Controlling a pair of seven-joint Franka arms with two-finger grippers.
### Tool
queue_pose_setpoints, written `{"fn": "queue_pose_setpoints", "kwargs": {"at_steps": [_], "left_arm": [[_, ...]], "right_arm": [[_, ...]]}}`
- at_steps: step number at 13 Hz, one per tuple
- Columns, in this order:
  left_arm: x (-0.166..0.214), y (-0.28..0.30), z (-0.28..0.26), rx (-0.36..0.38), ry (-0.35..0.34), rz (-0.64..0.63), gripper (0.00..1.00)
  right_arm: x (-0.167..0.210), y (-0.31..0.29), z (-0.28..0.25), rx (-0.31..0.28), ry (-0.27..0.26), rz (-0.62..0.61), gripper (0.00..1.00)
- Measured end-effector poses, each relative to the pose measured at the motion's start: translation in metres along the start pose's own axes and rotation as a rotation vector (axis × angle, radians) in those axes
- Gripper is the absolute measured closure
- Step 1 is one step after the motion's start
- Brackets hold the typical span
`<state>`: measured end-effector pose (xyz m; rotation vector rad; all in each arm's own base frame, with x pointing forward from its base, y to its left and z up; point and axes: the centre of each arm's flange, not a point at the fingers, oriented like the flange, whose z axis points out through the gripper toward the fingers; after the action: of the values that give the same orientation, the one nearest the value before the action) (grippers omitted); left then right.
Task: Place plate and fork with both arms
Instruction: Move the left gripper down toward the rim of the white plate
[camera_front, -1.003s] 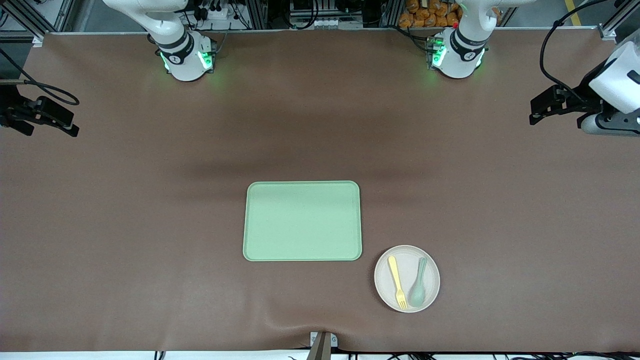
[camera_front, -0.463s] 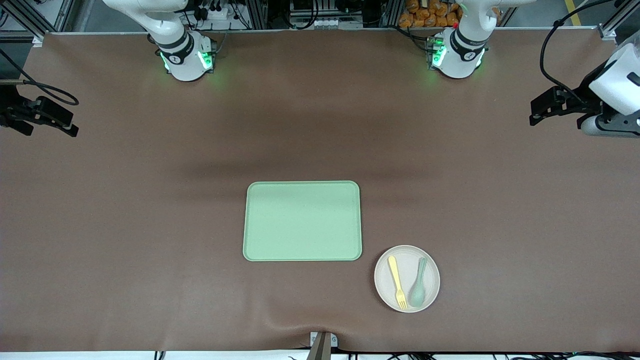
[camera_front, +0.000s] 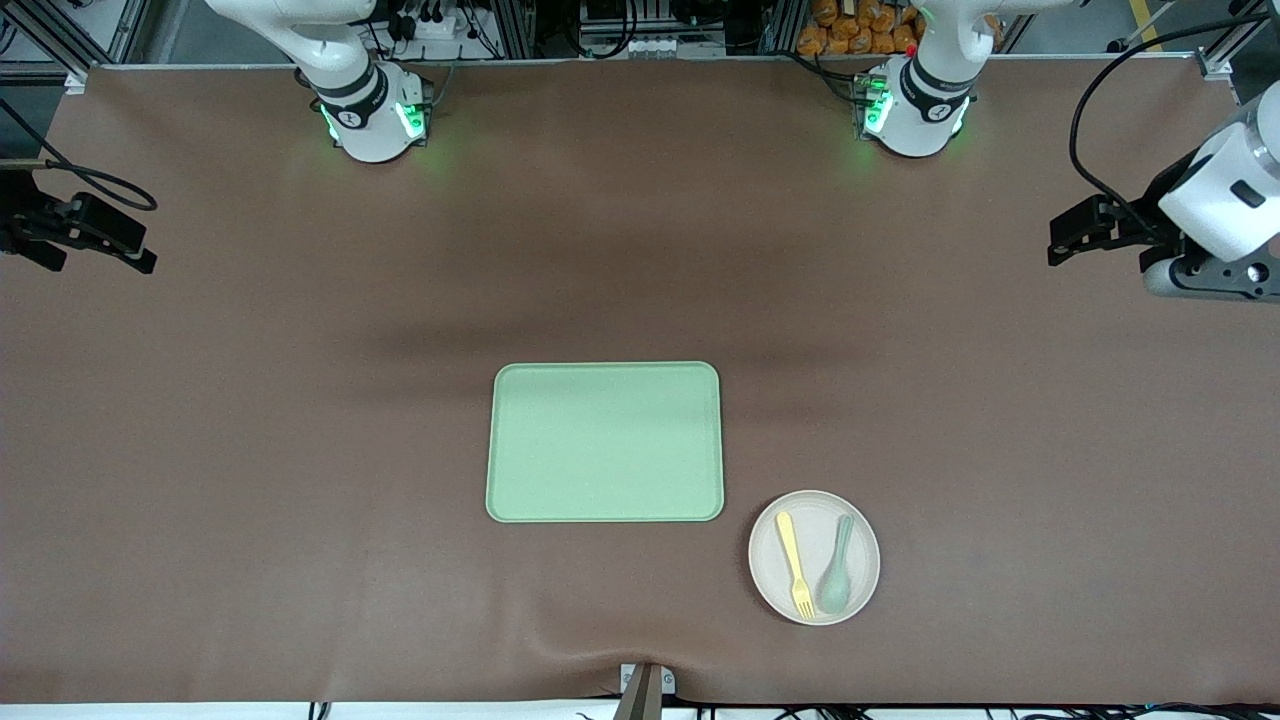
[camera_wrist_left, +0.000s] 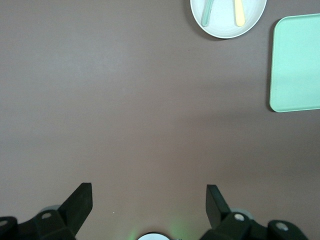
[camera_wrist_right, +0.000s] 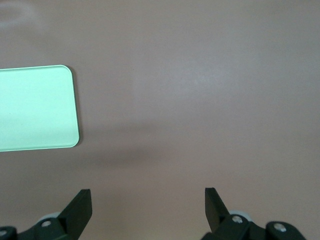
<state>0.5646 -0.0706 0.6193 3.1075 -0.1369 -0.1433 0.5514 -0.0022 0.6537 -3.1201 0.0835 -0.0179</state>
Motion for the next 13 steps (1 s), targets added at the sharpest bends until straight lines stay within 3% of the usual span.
{"fn": "queue_pose_setpoints", "kwargs": {"at_steps": [13], "left_arm": [[0.052, 0.002, 0.057, -0.058, 0.017, -0.044, 0.0]], "right_arm": [[0.0, 0.001, 0.0, 0.0, 0.0, 0.002, 0.0]]}}
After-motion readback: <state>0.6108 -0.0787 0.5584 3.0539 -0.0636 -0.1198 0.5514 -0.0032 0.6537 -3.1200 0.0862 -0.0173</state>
